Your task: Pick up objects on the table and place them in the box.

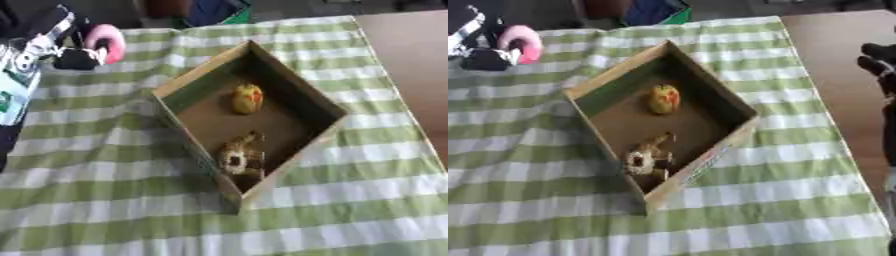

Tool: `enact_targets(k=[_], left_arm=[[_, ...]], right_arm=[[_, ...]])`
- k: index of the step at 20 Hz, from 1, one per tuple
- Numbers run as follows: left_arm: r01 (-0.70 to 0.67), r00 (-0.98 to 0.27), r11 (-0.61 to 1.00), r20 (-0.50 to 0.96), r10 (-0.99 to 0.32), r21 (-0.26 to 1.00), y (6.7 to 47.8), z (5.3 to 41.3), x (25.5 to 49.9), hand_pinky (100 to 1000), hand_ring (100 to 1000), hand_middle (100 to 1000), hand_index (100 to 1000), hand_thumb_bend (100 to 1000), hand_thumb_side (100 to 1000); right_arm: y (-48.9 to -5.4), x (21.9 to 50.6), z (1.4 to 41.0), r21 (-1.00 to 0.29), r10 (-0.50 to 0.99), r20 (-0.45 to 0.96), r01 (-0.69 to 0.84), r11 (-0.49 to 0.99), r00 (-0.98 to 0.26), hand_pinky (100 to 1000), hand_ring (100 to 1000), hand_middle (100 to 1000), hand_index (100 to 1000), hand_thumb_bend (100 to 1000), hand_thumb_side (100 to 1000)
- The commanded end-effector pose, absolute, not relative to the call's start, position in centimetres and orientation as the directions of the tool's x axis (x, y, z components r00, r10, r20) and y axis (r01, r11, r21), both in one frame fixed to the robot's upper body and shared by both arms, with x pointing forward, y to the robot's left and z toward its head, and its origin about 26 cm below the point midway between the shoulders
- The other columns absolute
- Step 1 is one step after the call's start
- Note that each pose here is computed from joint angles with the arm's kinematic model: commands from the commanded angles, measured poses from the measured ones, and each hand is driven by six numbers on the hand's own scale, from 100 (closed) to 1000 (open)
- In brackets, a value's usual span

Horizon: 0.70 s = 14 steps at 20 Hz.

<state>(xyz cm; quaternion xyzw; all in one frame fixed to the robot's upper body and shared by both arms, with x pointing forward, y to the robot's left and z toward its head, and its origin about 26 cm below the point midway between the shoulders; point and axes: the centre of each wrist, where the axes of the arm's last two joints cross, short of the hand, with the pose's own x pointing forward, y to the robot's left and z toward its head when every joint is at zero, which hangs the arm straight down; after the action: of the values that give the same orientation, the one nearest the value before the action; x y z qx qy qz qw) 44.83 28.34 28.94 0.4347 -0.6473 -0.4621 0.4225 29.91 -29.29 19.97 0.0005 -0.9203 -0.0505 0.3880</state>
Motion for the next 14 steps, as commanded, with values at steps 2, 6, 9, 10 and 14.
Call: enact_targets(k=[2,6,9,10,14], left_arm=[[-0.255,-0.374,0.171,0.066,-0.925,0.952,25.9,32.7,43.4,187,524,474,599,100,318],[-0.297,-0.462,0.153,-0.002,-0.887,0.943,22.6,34.1,42.3,188,526,476,598,100,316],[-0.327,-0.521,0.143,-0.051,-0.852,0.934,19.9,34.6,41.5,189,526,475,596,100,316],[-0.333,-0.537,0.143,-0.063,-0.841,0.932,19.1,34.6,41.3,189,526,475,595,100,316],[-0.335,-0.593,0.137,-0.096,-0.800,0.932,16.0,34.1,40.6,214,526,474,593,100,312]], right_arm=[[-29.3,29.6,20.9,0.084,-0.035,0.691,0.032,0.996,-0.722,773,730,513,760,100,1000],[-29.3,29.7,21.0,0.086,-0.039,0.686,0.028,0.996,-0.727,772,731,516,760,100,1000],[-29.2,29.8,21.2,0.093,-0.047,0.679,0.023,0.995,-0.733,771,732,517,761,100,1000],[-29.1,29.8,21.2,0.095,-0.049,0.677,0.021,0.995,-0.734,771,732,518,761,100,1000],[-29.1,29.8,21.4,0.102,-0.055,0.671,0.019,0.995,-0.739,771,733,519,760,100,1000]])
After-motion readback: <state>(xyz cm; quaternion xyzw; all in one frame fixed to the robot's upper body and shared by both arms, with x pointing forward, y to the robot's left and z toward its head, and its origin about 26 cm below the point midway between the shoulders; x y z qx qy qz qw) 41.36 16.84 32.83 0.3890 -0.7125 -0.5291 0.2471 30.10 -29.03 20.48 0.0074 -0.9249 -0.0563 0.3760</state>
